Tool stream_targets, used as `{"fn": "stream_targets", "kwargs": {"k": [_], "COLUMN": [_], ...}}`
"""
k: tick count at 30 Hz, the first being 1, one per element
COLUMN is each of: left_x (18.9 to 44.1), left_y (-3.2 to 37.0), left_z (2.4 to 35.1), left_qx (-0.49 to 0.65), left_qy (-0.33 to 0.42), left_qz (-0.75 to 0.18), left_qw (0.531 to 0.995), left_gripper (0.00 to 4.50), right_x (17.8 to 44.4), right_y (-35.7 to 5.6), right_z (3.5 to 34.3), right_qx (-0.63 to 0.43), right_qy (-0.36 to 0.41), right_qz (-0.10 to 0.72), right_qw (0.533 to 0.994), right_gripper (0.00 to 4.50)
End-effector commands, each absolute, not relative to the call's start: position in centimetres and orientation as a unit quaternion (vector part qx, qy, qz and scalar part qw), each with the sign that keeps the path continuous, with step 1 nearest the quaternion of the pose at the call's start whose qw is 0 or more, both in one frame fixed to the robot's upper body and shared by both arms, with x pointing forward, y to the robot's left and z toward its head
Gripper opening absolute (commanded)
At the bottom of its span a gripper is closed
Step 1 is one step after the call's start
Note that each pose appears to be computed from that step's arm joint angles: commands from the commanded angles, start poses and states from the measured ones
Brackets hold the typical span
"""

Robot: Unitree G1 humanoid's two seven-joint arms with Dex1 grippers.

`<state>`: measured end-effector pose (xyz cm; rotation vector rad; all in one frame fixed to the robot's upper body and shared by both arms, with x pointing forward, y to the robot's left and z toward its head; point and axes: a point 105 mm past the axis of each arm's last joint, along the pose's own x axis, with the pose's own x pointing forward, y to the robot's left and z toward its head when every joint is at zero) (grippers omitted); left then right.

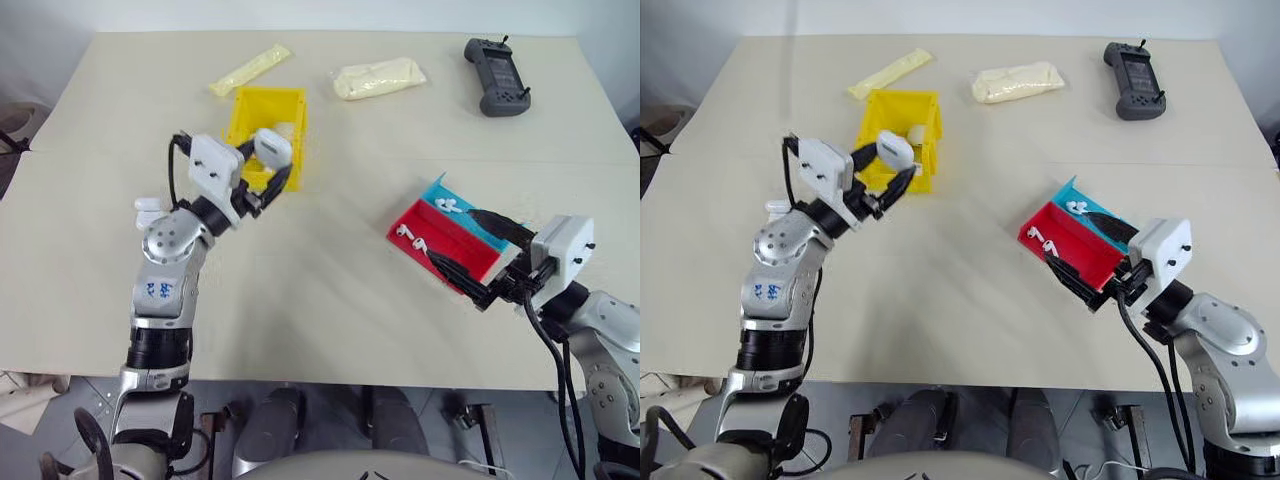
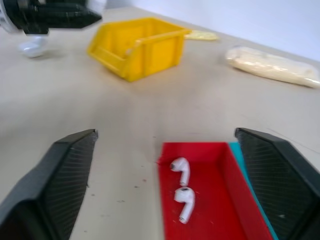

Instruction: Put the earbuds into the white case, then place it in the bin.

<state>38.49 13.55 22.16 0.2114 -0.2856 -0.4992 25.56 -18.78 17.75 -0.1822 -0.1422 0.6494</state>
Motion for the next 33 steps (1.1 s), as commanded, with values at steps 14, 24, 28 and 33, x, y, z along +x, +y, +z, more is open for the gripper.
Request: {"fn": "stream_targets", "kwargs": {"k": [14, 24, 28, 33], "left_x": [47.4, 42.0, 37.8, 32.2], "left_y": [14.5, 13.0, 13.9, 16.7], "left_z": [24.8, 23.1, 21.2, 18.2], "left_qx": [0.113, 0.184, 0.213, 0.208], "left_qy": [-0.062, -0.080, -0.061, -0.003], "left_qz": [-0.163, -0.350, -0.425, -0.489], "left_qw": [0.978, 0.915, 0.878, 0.847], "left_gripper": [3.51, 4.46, 4.46, 4.46], "right_x": [25.4, 25.6, 25.5, 26.1], "right_y": [-18.0, -17.7, -17.3, -17.1], "right_z": [18.1, 18.3, 18.1, 18.8], "right_qx": [-0.088, -0.096, -0.114, -0.142], "right_qy": [-0.131, -0.118, -0.094, -0.080], "right_qz": [0.264, 0.286, 0.329, 0.374], "right_qw": [0.952, 0.946, 0.933, 0.913], "right_gripper": [4.50, 4.50, 4.50, 4.50]}}
